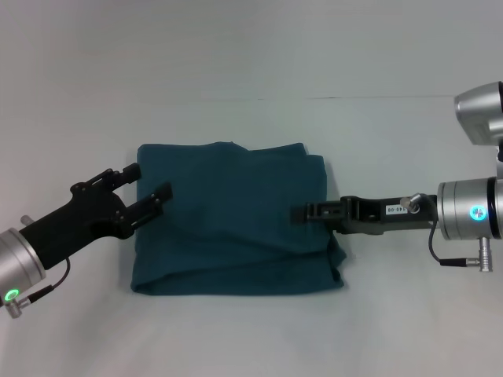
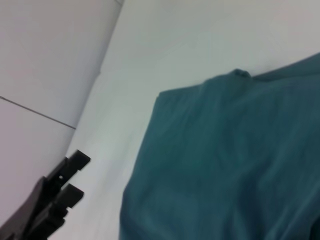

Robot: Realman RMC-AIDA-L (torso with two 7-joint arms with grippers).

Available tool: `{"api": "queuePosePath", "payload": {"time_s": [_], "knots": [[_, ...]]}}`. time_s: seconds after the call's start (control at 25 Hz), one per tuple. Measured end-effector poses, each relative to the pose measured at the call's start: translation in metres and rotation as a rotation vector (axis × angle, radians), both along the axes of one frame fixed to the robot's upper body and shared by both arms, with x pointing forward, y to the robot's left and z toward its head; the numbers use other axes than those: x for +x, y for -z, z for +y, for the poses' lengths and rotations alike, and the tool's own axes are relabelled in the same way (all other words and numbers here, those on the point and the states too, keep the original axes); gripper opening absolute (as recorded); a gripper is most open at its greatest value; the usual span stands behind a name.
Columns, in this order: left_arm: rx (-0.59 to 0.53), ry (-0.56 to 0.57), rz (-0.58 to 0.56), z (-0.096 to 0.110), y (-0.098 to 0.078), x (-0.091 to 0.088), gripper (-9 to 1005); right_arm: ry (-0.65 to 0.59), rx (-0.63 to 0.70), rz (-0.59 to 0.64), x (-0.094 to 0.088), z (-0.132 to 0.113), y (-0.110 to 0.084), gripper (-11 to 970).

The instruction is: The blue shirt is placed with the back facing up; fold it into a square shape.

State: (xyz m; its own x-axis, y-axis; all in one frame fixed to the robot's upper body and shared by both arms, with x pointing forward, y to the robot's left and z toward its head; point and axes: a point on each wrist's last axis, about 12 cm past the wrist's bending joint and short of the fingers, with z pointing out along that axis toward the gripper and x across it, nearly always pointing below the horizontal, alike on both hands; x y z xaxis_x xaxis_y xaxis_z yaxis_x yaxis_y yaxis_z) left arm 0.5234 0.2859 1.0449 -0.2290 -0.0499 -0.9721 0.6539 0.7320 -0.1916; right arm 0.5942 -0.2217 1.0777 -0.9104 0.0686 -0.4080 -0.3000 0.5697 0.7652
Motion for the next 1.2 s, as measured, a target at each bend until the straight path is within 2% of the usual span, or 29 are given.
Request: {"api": "queuePosePath", "payload": {"time_s": [0.28, 0.8, 1.04, 1.2], "knots": [[0.001, 0.001, -0.001, -0.001, -0.001, 0.001, 691, -0.007, 0.028, -0.013, 0.000, 0.001, -0.004, 866], [0.003, 0.004, -0.001, -0.004, -0.001, 0.005, 690, 0.020, -0.010, -0.039, 0.003, 0.011, 0.005, 867], [0.004, 0.004, -0.001, -0.004, -0.001, 0.005, 690, -0.028, 0.026, -0.019, -0.004, 0.015, 0.004, 867], [0.004, 0.004, -0.001, -0.004, -0.001, 0.005, 690, -0.049, 0.070, -0.005, -0.008, 0.007, -0.002, 866]]}}
